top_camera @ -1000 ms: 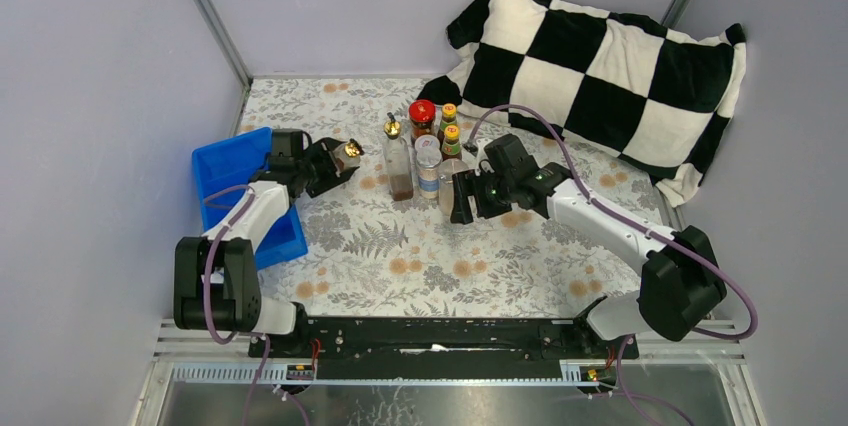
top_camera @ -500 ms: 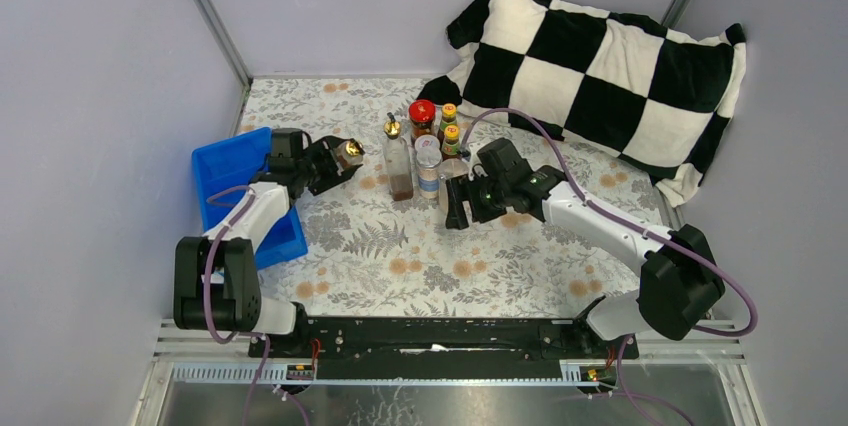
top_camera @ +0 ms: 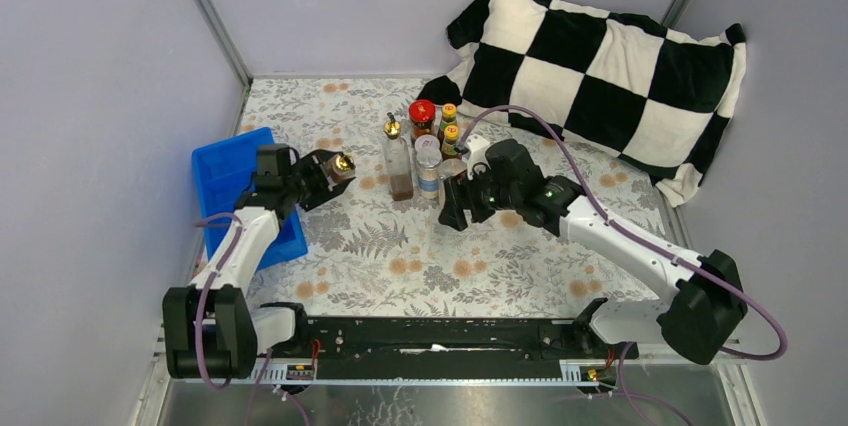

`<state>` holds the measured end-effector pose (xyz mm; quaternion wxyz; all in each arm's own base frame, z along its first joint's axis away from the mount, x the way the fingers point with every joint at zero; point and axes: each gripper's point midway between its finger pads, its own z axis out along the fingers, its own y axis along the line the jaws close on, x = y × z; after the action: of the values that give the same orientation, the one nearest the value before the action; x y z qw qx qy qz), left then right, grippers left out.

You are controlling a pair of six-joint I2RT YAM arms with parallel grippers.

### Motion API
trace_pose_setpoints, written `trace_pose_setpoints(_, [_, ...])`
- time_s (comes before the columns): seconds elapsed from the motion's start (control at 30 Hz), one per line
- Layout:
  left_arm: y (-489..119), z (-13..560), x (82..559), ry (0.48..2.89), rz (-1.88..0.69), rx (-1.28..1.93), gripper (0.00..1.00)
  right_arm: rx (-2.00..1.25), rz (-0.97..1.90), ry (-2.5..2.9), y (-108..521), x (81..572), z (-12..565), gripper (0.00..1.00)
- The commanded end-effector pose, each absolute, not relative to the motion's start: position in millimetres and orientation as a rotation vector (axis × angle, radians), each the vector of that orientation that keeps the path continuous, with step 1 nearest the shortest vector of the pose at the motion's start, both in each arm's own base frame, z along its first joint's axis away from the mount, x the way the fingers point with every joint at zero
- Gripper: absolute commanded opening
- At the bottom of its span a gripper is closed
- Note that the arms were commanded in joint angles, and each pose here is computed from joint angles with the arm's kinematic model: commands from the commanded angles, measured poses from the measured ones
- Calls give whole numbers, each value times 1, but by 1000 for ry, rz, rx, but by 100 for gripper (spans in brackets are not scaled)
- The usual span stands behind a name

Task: Organize the condiment bottles
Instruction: Place the bottle at the center of the board.

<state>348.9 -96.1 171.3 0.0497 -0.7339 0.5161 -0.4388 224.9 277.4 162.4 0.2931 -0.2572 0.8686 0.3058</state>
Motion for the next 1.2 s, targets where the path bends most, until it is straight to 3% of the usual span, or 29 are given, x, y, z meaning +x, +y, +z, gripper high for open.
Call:
trace_pose_setpoints(0.0, [-94, 180, 336, 1443, -1420, -2379, 0, -849, 916, 2037, 308, 215, 206, 77])
trace_pose_setpoints(0.4, [-105, 178, 304, 1613, -1371, -2335, 0, -1013, 993, 1435, 369, 208, 249, 77])
trace_pose_setpoints(1.17, [-139, 203, 300, 1913, -1441, -2189, 2, -1013, 1012, 1142, 445, 255, 303, 77])
